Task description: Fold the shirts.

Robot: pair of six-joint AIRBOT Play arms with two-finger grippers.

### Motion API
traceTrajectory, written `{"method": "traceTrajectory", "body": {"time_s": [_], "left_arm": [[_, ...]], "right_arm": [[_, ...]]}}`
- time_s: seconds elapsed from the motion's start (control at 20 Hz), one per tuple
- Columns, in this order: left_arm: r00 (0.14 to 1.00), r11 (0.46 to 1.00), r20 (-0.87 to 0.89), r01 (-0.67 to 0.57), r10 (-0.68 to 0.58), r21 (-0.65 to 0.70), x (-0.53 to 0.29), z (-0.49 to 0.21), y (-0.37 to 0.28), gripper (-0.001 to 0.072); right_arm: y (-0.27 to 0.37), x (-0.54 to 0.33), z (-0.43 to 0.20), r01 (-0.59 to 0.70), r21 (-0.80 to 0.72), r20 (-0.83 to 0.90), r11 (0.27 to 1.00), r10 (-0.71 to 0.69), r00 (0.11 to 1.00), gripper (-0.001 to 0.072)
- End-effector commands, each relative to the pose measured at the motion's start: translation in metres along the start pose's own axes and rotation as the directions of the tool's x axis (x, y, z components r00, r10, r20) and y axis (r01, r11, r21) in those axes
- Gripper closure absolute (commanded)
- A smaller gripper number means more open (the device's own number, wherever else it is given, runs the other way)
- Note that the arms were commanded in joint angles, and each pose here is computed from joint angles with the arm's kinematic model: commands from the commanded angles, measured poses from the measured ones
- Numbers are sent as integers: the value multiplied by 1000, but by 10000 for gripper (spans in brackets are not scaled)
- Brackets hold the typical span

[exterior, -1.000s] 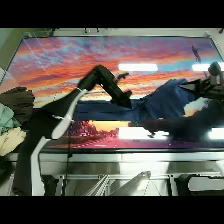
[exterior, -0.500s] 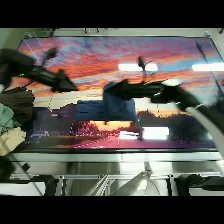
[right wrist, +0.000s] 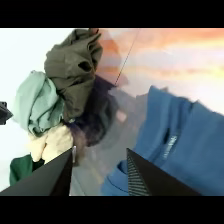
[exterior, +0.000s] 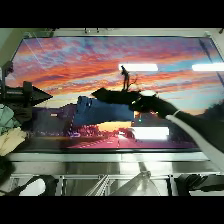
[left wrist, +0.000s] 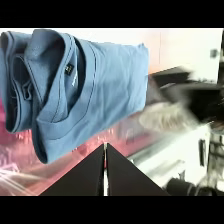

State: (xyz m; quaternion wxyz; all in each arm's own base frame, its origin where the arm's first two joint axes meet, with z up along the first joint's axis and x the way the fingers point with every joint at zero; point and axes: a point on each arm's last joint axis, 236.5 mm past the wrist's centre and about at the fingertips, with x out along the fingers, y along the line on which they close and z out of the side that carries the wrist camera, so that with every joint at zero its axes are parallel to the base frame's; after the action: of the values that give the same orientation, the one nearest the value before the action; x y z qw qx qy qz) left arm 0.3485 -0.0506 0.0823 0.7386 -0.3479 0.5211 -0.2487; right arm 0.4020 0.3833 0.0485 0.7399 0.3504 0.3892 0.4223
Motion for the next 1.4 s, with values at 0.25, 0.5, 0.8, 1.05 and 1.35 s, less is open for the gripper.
{"method": "traceTrajectory", "body": {"time_s": [0.25,0.5,0.8,1.05,1.35], "left_arm": [[999,1000,43,-16,16,7,-7,-1,-1,687],[1000,1000,15,-4,4,7,-7,-7,-4,687],[1000,1000,-2,4,-4,7,-7,-11,-6,687],[1000,1000,-4,4,-4,8,-7,-12,-6,687],[1000,1000,-17,9,-9,7,-7,-15,-7,687]], "right_arm": [[-168,-205,-14,590,202,-304,782,-523,796,69],[-192,-171,-33,492,293,-347,820,-388,854,70],[-168,-119,-49,303,405,-343,863,-163,925,80],[-144,-82,-58,208,438,-327,874,-61,943,144],[-153,-105,-7,115,420,-164,900,-50,985,691]]}}
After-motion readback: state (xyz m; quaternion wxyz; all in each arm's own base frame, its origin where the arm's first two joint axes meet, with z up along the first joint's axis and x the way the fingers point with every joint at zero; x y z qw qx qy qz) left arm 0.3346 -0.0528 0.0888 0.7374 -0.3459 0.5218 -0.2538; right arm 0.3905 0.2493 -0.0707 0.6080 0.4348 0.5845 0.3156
